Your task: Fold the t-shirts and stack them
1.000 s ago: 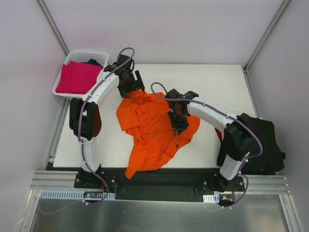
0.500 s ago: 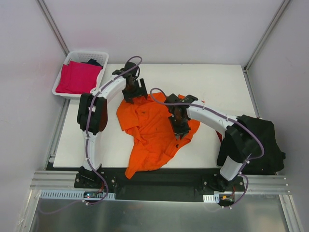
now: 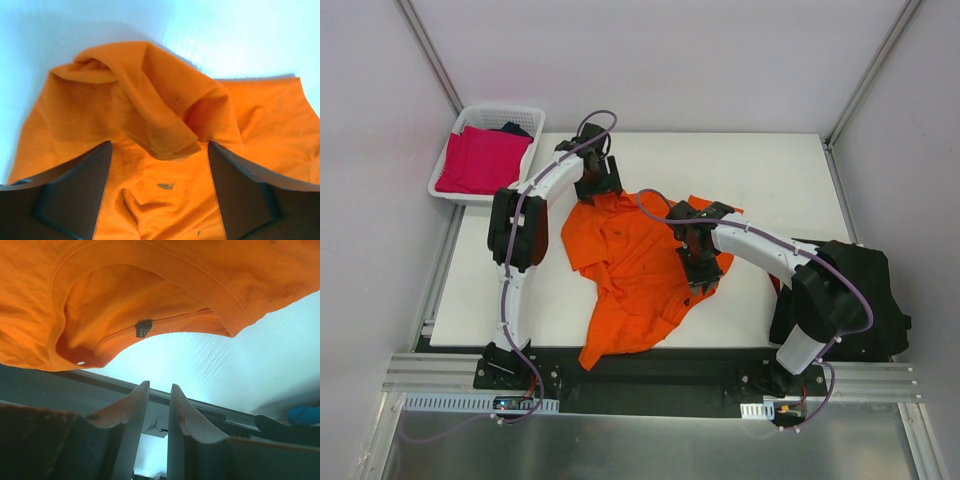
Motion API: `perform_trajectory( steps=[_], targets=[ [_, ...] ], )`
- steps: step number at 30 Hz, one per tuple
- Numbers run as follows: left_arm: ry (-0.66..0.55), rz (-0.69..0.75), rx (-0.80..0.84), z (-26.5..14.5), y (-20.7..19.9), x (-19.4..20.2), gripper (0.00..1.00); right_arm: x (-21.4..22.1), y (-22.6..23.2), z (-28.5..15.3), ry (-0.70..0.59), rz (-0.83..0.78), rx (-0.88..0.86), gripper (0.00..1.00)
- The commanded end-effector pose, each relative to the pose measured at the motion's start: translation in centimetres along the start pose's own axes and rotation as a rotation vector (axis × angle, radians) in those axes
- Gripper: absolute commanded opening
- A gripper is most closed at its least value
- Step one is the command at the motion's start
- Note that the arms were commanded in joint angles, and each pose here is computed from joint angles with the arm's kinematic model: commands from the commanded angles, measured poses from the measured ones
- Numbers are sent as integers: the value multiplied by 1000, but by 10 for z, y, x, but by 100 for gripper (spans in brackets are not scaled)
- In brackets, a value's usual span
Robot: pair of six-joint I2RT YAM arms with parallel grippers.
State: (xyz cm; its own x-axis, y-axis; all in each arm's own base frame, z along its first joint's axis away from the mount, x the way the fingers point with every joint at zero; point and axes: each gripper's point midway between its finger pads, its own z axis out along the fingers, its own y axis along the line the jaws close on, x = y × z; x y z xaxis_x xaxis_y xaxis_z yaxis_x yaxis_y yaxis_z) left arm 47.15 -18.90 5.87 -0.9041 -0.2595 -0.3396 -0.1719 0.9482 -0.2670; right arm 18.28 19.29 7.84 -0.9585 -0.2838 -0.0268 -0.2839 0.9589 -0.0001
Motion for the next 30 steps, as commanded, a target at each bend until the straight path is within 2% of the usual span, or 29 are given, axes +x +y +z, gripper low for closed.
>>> perform_trajectory(
  steps=[1, 3, 5, 13, 19, 20, 21, 22, 30],
  targets=[
    [-62, -2, -24, -5, 6, -20, 67, 5, -7, -12, -18, 5, 19, 27],
    [-63, -5, -23, -7, 7, -19, 45, 4, -7, -11, -16, 2, 20, 27],
    [-66, -8, -22, -9, 7, -19, 37, 3, -6, -11, -15, 2, 17, 27],
    [-93, -30, -53, -10, 19, -28, 34, 5, -6, -8, -5, -1, 18, 27],
    [-143, -92, -47, -20, 19, -48, 27, 5, -6, -6, 2, 2, 24, 27],
    [-146, -103, -41, -20, 18, -50, 22, 5, -6, -6, 6, 5, 24, 27],
    [-161, -108, -27, -24, 15, -57, 6, 5, -6, -6, 6, 3, 24, 27],
    [-164, -116, -25, -24, 16, -60, 1, 4, -5, -5, 6, 2, 22, 27],
    [-140, -134, -13, -16, 19, -60, 0, 3, -4, -2, 18, -5, 24, 27]
  ],
)
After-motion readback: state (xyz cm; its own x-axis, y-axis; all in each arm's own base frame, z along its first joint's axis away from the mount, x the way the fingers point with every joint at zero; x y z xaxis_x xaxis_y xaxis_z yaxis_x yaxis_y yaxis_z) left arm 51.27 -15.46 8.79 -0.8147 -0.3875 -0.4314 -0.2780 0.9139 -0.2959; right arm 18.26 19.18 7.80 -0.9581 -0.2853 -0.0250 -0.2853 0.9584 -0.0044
